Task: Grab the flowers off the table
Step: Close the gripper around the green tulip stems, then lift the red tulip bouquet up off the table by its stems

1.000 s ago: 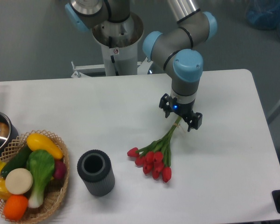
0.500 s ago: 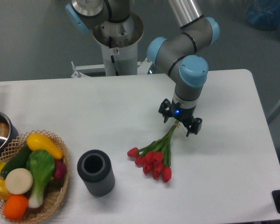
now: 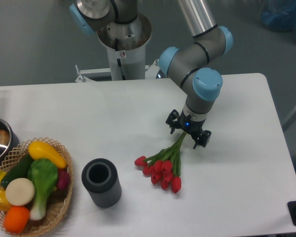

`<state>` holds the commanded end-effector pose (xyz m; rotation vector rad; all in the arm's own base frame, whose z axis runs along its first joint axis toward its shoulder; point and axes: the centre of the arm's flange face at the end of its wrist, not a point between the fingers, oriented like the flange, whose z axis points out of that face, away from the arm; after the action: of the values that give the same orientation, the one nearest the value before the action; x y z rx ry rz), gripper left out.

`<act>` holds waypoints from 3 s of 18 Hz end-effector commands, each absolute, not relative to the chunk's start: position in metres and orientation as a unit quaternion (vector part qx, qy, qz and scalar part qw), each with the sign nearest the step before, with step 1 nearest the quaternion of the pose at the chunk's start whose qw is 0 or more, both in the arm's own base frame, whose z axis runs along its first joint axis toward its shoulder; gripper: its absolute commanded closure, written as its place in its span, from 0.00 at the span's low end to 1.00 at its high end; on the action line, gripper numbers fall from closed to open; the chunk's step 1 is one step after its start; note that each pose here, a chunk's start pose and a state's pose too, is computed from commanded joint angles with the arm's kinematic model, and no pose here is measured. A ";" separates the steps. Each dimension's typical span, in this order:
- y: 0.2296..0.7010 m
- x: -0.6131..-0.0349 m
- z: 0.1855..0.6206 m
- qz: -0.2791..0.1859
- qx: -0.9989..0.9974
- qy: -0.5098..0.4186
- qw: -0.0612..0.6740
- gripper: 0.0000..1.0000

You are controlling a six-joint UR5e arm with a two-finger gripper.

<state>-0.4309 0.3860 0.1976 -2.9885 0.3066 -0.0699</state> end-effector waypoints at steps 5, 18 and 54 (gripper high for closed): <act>0.386 -0.430 0.196 -0.024 -0.992 0.101 0.066 0.22; 0.388 -0.433 0.198 -0.021 -0.992 0.101 0.067 0.60; 0.426 -0.419 0.387 0.072 -0.968 0.054 0.235 0.82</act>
<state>-0.4186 0.4262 0.3866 -2.6558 0.1469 0.1974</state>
